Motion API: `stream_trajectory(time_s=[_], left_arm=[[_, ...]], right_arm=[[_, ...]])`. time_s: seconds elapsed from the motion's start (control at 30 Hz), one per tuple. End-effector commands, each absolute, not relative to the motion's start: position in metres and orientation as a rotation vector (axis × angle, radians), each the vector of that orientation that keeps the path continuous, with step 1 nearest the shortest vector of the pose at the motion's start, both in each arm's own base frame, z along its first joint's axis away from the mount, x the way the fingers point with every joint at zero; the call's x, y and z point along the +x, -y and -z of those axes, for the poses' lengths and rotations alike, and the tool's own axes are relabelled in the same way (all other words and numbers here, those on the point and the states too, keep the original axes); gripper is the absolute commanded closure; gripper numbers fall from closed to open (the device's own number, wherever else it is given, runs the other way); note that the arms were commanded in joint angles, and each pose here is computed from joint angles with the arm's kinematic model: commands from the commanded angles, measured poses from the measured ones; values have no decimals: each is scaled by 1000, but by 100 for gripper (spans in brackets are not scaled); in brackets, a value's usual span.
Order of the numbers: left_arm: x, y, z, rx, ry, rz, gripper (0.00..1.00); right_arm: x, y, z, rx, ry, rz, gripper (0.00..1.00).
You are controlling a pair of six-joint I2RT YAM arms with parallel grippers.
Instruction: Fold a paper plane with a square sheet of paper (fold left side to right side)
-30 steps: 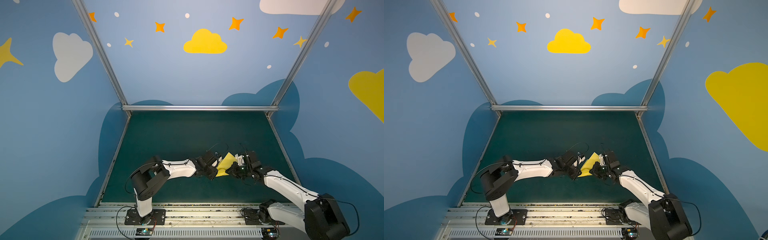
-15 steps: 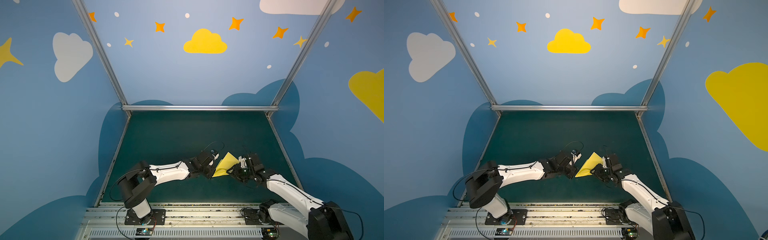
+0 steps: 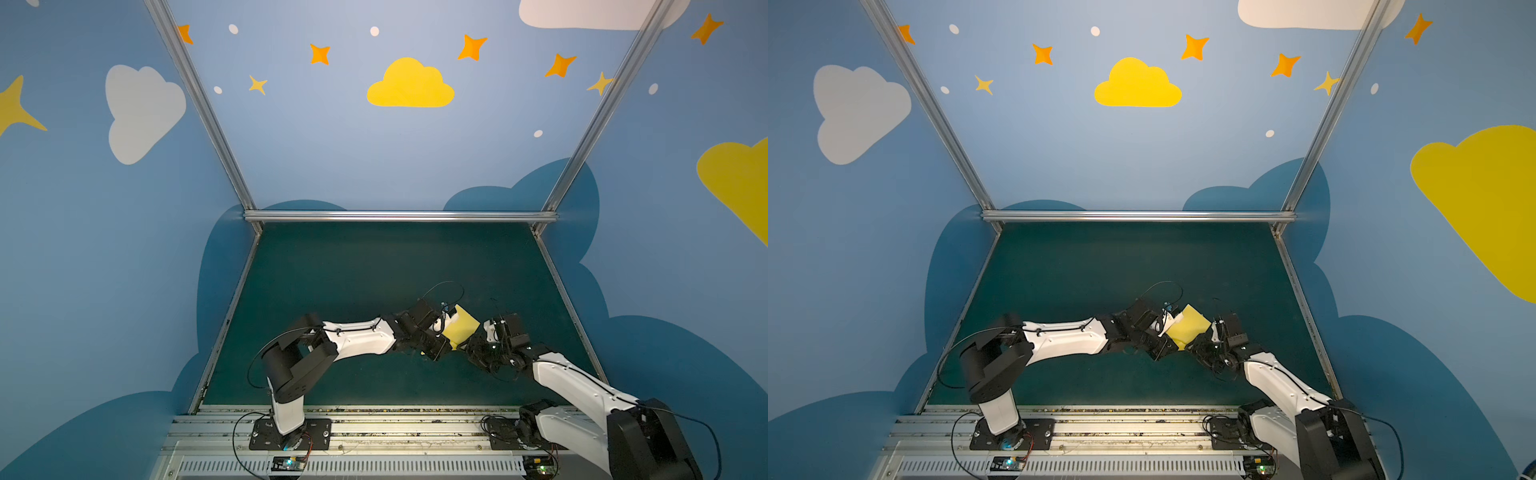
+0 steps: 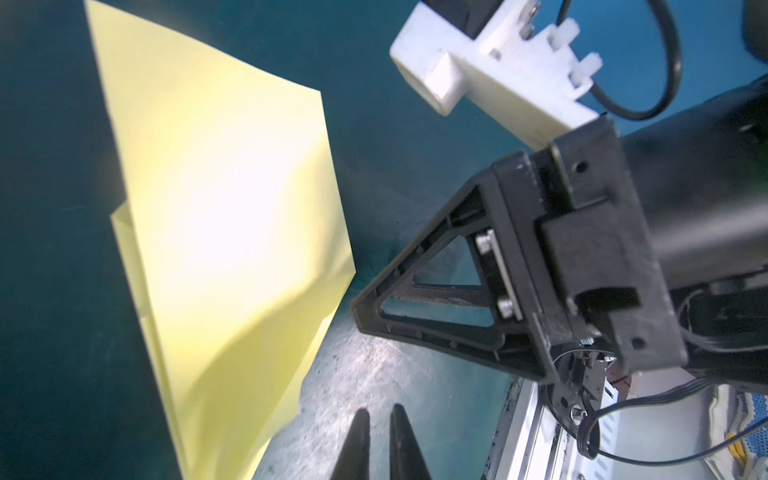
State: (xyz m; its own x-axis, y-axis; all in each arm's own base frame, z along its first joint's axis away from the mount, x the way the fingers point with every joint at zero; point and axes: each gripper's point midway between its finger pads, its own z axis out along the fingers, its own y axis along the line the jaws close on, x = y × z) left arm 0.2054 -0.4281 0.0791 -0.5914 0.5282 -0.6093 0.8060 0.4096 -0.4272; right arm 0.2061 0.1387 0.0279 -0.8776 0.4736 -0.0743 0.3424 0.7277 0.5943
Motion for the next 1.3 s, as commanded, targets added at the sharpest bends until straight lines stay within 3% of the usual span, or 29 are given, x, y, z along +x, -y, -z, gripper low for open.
stream_trajectory(time_s=[0.0, 0.67, 1.03, 1.27], left_arm=[[207, 434, -71, 1187, -2290, 1000, 87], [231, 410, -7, 1122, -2449, 875, 87], [234, 423, -54, 1112, -2353, 991, 87], [261, 422, -39, 1080, -2400, 959, 87]], right_arm=[[214, -142, -29, 657, -2678, -913, 45], [219, -145, -7, 659, -2721, -911, 55], [226, -146, -4, 648, -2725, -890, 59], [225, -145, -1, 662, -2728, -887, 60]])
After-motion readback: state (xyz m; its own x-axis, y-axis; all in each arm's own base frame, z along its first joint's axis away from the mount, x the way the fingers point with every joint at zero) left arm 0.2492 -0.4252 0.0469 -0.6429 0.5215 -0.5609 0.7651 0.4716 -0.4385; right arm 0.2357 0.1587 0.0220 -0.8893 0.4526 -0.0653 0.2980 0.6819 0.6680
